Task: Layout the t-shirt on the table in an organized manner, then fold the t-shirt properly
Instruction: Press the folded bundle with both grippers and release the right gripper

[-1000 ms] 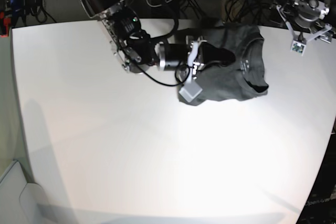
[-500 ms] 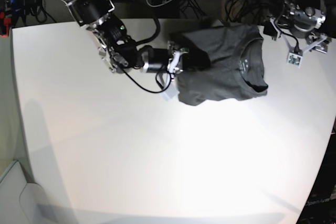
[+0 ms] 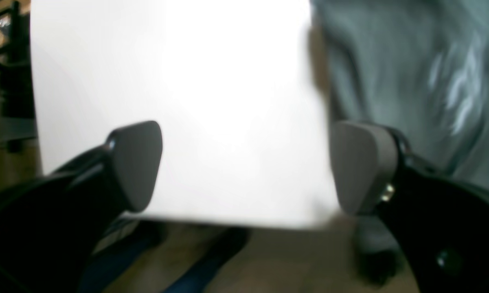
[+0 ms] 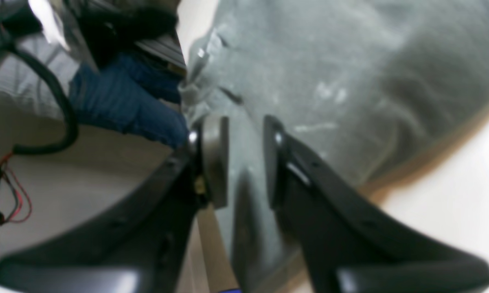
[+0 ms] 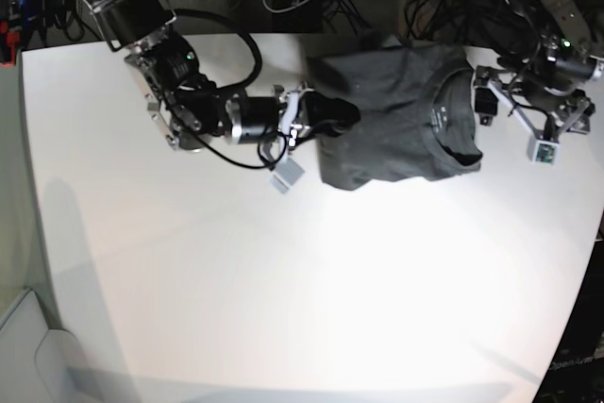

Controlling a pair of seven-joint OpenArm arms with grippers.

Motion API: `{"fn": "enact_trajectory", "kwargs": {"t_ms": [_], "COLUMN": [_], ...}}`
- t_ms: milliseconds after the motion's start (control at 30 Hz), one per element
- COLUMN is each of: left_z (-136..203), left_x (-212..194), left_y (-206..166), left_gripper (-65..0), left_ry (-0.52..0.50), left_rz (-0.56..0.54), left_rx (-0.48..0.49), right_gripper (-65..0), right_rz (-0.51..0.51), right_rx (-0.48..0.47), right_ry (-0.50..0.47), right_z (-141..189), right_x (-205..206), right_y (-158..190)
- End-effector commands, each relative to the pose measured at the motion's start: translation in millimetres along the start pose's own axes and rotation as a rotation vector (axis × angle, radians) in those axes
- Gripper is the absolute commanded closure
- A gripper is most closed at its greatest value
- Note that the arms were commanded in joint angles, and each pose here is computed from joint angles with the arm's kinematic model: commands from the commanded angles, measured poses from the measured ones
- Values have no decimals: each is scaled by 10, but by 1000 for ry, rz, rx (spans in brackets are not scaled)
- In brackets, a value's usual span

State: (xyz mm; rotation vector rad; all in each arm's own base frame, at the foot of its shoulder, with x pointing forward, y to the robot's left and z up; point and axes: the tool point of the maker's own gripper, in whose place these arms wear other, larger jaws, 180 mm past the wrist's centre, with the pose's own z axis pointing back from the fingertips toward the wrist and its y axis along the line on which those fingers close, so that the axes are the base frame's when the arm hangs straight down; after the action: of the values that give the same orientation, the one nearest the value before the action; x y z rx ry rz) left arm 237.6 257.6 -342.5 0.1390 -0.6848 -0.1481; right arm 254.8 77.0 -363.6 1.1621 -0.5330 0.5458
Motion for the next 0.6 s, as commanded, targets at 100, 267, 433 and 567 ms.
{"fn": "enact_trajectory", "kwargs": {"t_ms": [100,267,433,567], "left_z": [-26,-217,-387,-473], "left_x": [87,-19,-185,-304], "left_y": [-239,-440,-500,-568], "left_gripper": [-642,-642,-641,-641], "left_ry": [-57,-29,-25,4], "left_rz": [59,151,241,267], "left_rx": [-92,-162,-197,-224], "right_gripper": [-231,-234,-234,-234], "right_rz": [30,39,39,42], "right_rx": [37,34,30,29], "right_ry": [-59,-57,-54,-55], "right_z": [36,59,72,74], "right_x": [173,178,171,184], "right_y": [118,118,106,105]}}
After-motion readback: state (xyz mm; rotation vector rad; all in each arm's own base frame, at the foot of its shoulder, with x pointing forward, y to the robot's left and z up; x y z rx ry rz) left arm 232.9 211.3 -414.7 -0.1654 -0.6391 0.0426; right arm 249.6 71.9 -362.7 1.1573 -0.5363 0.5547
